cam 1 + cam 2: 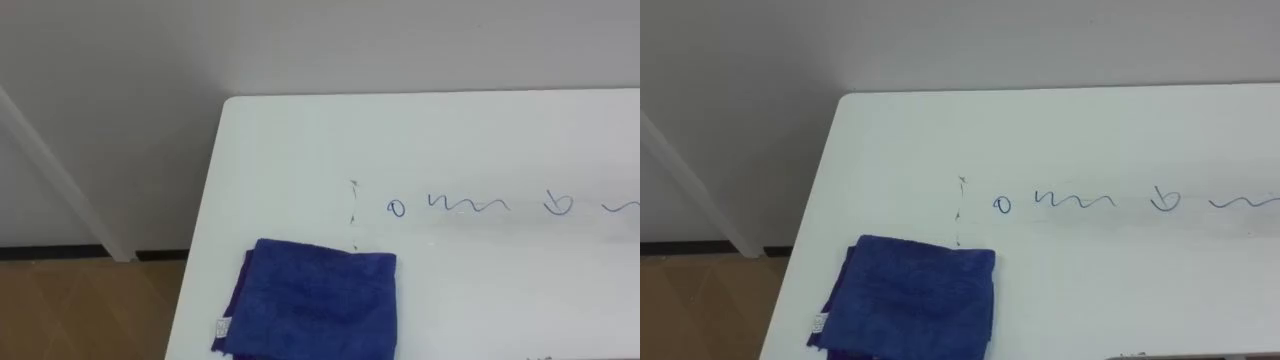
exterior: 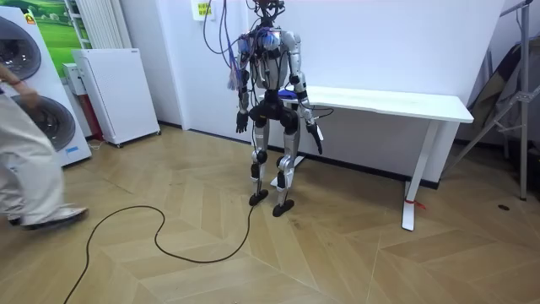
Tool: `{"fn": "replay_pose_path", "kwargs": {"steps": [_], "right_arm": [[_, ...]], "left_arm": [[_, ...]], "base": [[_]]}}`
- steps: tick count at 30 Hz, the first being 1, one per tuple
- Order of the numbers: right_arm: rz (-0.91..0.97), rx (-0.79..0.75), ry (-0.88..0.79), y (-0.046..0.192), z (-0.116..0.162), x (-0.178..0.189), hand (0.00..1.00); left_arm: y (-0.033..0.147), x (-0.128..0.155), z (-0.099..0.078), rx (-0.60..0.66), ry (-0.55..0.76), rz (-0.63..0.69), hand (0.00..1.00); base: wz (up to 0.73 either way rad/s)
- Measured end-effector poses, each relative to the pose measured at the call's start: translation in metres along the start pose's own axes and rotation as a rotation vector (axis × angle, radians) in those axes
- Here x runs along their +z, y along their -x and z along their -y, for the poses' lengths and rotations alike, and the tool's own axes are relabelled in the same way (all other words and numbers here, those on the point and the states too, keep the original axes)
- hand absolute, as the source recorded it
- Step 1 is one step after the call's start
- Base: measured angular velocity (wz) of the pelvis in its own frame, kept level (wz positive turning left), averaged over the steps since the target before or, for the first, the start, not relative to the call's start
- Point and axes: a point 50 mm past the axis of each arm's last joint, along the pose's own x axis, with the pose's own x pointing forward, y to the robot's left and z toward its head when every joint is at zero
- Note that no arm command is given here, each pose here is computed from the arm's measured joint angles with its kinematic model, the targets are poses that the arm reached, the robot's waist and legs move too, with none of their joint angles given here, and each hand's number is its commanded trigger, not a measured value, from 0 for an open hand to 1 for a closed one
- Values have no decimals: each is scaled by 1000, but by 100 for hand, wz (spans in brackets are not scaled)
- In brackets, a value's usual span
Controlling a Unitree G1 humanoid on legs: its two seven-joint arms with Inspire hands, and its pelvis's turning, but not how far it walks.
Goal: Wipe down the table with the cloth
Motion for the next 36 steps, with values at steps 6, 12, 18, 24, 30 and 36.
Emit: {"fn": "replay_pose_path", "kwargs": {"steps": [6,12,18,24,30,36], "right_arm": [[1,2,-4,0,0,0,0],[1,14,-20,0,-1,1,0],[-30,25,-168,1,-5,-3,0],[-155,9,-475,3,-11,-23,0],[-333,-78,-1001,6,-10,-52,0],[-417,-279,-1329,8,18,-71,0]], "left_arm": [[0,0,0,-5,0,1,0],[0,0,0,-7,-4,-2,0],[0,-5,2,-16,-1,-25,0],[1,-9,1,-9,21,-42,0],[1,-24,-12,49,143,-107,0],[1,-25,-30,130,184,-93,0]], "base": [[0],[0],[0],[0],[0],[-14]]}}
